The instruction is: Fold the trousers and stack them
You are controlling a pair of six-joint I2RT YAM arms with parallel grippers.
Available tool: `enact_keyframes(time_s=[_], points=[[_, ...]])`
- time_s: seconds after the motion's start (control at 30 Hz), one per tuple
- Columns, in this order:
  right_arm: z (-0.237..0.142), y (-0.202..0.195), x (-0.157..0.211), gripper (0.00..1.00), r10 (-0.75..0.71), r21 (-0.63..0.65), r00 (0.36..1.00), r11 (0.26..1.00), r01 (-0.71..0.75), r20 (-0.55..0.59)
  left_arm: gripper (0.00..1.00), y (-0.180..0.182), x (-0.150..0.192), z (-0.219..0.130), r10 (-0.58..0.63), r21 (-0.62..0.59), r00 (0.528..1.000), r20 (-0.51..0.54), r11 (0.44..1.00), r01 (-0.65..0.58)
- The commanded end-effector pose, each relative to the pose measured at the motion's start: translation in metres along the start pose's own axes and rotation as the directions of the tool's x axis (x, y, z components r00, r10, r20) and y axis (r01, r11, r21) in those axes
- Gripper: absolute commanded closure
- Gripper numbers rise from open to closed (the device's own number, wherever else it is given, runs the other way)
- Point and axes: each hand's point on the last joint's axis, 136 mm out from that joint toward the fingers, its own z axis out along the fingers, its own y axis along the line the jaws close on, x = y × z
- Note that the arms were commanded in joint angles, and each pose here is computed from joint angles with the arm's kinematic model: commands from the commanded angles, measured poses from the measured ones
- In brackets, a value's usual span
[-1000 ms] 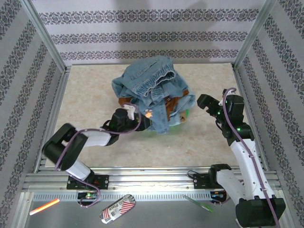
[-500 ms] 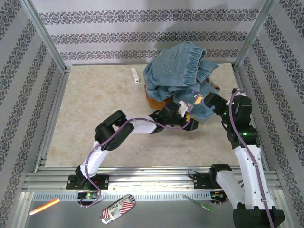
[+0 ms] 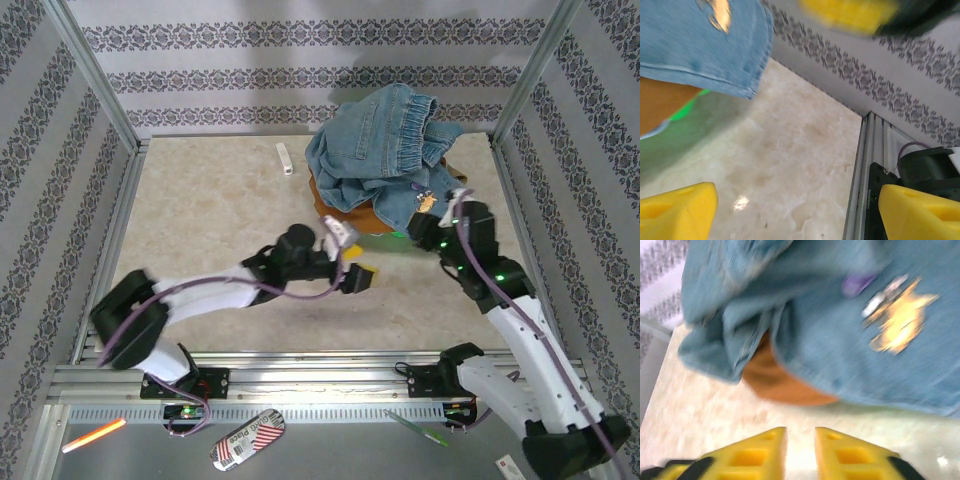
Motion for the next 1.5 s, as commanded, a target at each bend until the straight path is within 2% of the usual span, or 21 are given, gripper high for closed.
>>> enact_keyframes(time_s=[0.0,0.03,0.13,0.27,0.4,0.5,0.6,0.77,0.93,1.03,1.13,1.27,1.37,1.47], points=[[0.029,0.004,0.033,0.96,-0.036,0.050,0.997,0.998,0.039,-0.066,0.13,0.043,0.023,-0.052,-0.025,-0.275,1.000,-0.015,0.961,0.020],[0.041,0.006,0.043,1.00,-0.027,0.046,0.995,0.998,0.032,-0.095,0.13,0.052,0.022,-0.069,-0.045,-0.349,0.999,0.005,0.936,0.043],[0.081,0.004,0.064,1.00,0.026,0.059,0.986,0.998,-0.017,-0.165,0.09,0.082,0.025,-0.122,-0.107,-0.540,0.990,0.092,0.830,0.140],[0.134,-0.020,0.066,1.00,0.112,0.165,0.981,0.983,-0.086,-0.159,0.08,0.103,0.025,-0.168,-0.146,-0.624,0.966,0.215,0.740,0.251],[0.167,-0.067,0.042,1.00,0.251,0.285,0.965,0.932,-0.222,-0.070,0.08,0.109,0.025,-0.188,-0.158,-0.641,0.951,0.266,0.708,0.297],[0.166,-0.107,0.007,1.00,0.319,0.354,0.947,0.881,-0.313,0.042,0.06,0.109,0.025,-0.192,-0.153,-0.643,0.949,0.275,0.704,0.300],[0.162,-0.144,-0.018,1.00,0.346,0.430,0.933,0.831,-0.352,0.096,0.05,0.115,0.021,-0.191,-0.134,-0.656,0.951,0.277,0.697,0.289],[0.154,-0.195,-0.054,1.00,0.371,0.487,0.911,0.770,-0.411,0.182,0.01,0.142,-0.004,-0.169,-0.135,-0.641,0.942,0.307,0.703,0.309],[0.152,-0.233,-0.077,1.00,0.388,0.504,0.899,0.746,-0.435,0.202,0.01,0.183,-0.029,-0.106,-0.198,-0.573,0.945,0.261,0.756,0.316],[0.152,-0.235,-0.079,1.00,0.397,0.486,0.905,0.767,-0.418,0.152,0.00,0.203,-0.047,-0.065,-0.195,-0.544,0.955,0.224,0.788,0.288],[0.141,-0.221,-0.070,1.00,0.406,0.435,0.904,0.795,-0.423,0.137,0.00,0.231,-0.074,-0.043,-0.169,-0.522,0.943,0.286,0.798,0.301],[0.108,-0.194,-0.050,1.00,0.416,0.359,0.897,0.823,-0.440,0.147,0.00,0.275,-0.111,-0.024,-0.274,-0.321,0.861,0.430,0.844,0.429],[0.085,-0.171,-0.031,0.80,0.384,0.323,0.914,0.855,-0.407,0.133,0.00,0.305,-0.127,-0.007,-0.373,-0.135,0.799,0.473,0.865,0.483],[0.064,-0.157,-0.015,0.64,0.371,0.280,0.918,0.874,-0.397,0.143,0.00,0.327,-0.135,0.013,-0.413,-0.041,0.782,0.466,0.873,0.485]])
